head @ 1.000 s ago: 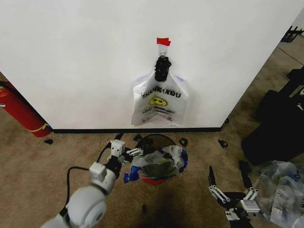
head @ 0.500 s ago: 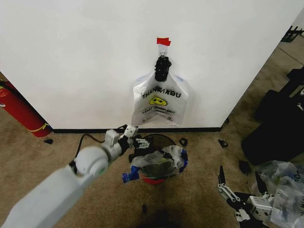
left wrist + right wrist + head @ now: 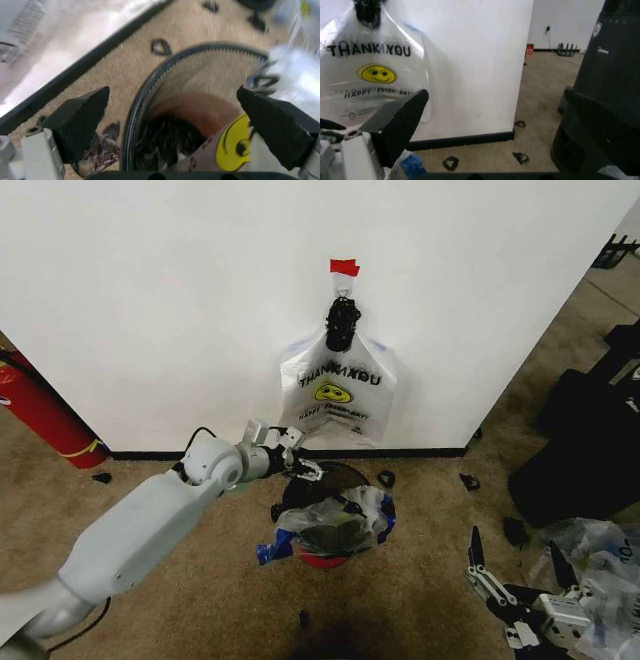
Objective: Pick up the garbage bag from the wall and place it over the trash bin.
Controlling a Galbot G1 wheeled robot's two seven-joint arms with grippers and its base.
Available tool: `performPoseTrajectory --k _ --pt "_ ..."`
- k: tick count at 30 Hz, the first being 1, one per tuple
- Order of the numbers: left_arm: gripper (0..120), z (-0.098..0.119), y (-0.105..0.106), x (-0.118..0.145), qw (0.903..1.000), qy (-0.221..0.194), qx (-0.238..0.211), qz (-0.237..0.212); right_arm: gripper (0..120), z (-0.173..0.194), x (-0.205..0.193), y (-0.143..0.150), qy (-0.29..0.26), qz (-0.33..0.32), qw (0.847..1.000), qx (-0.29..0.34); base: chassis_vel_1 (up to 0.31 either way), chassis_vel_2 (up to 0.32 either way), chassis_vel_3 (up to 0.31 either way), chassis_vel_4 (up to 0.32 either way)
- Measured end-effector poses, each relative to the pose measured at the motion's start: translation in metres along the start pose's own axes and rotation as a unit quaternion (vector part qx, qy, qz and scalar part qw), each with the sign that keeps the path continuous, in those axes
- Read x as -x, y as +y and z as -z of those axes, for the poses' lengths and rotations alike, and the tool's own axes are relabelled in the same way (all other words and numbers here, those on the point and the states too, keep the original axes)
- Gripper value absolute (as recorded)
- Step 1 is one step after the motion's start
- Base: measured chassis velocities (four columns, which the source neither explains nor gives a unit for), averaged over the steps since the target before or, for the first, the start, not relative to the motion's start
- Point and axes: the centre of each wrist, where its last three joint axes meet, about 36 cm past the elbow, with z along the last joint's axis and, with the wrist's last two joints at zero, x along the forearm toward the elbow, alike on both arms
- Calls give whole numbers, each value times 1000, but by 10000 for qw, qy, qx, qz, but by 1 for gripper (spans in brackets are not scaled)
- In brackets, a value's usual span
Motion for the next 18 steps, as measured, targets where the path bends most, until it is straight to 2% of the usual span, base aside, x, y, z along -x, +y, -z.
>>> performPoseTrajectory --k 1,10,12,13,16,18 --pt "100 3 2 8 9997 152 165 -28 100 0 0 -1 9 -2 10000 0 0 0 0 0" --pt "97 16 10 31 9976 417 547 -6 100 1 1 -5 3 -73 10000 24 0 0 0 0" --pt "90 19 13 34 9964 490 685 8 100 2 2 -6 -2 -86 10000 30 0 0 0 0" --pt "90 19 14 34 9963 499 703 9 100 3 2 -6 -3 -87 10000 32 0 0 0 0" --pt "73 25 21 35 9946 585 855 25 100 4 4 -8 7 -108 9999 48 0 0 0 0" --pt "70 26 23 35 9941 620 886 26 100 4 4 -9 9 -116 9999 51 0 0 0 0"
